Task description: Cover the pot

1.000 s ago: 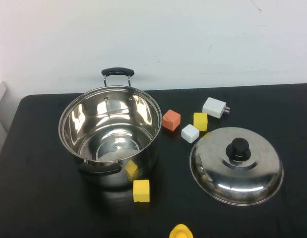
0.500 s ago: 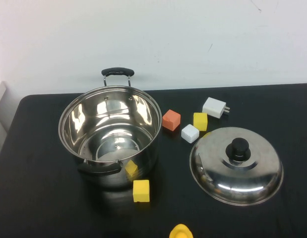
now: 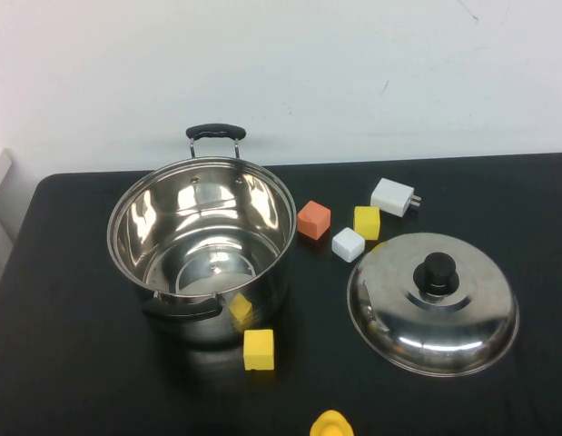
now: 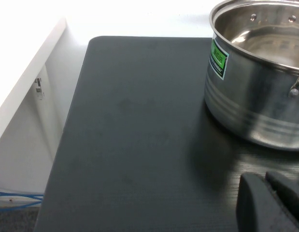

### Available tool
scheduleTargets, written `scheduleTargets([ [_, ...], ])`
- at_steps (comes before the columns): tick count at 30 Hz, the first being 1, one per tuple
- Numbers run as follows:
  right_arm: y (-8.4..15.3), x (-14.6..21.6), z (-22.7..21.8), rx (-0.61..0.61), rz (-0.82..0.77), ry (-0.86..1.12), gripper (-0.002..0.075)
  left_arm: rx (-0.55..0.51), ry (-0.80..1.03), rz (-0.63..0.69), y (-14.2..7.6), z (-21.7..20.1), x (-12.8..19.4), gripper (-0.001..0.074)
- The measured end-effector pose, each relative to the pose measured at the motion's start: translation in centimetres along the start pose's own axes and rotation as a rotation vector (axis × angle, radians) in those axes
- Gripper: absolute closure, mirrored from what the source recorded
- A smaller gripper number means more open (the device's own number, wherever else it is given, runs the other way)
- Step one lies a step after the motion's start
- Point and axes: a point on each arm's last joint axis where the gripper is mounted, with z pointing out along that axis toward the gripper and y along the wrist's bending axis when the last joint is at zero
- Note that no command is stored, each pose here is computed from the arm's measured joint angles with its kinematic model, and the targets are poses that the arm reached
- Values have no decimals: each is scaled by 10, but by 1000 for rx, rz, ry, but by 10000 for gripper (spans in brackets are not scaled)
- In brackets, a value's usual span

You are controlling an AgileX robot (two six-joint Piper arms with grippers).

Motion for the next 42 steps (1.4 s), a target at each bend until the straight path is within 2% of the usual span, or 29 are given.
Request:
scheduleTargets([
  [3, 1, 0, 0, -10, -65, 1, 728, 0, 0, 0, 0, 0, 0, 736],
  [10, 1, -3, 0, -6, -460, -40, 728, 0, 0, 0, 0, 0, 0, 736],
  [14, 3, -4, 0, -10, -599, -50, 728, 0, 0, 0, 0, 0, 0, 736],
  [16, 9, -8, -2, -23, -678, -60, 728, 0, 0, 0, 0, 0, 0, 736],
  [21, 41, -34, -10, -52, -839, -121, 728, 0, 0, 0, 0, 0, 0, 736],
  [26, 55, -54, 4, 29, -894, -39, 720, 0, 0, -2, 0, 0, 0, 736],
  [30, 54, -73, 23, 144, -869, -64, 632, 0, 0, -2, 0, 0, 0, 736],
  [32, 57, -81, 34, 136, -901, -135, 562, 0, 0, -2, 0, 0, 0, 736],
  [36, 69, -85, 64, 7, -945, -232, 367, 0, 0, -2, 0, 0, 0, 736],
  [38, 71, -83, 83, -54, -956, -244, 293, 0, 0, -2, 0, 0, 0, 736],
  [42, 61, -69, 129, -158, -959, -237, 230, 0, 0, -2, 0, 0, 0, 736],
])
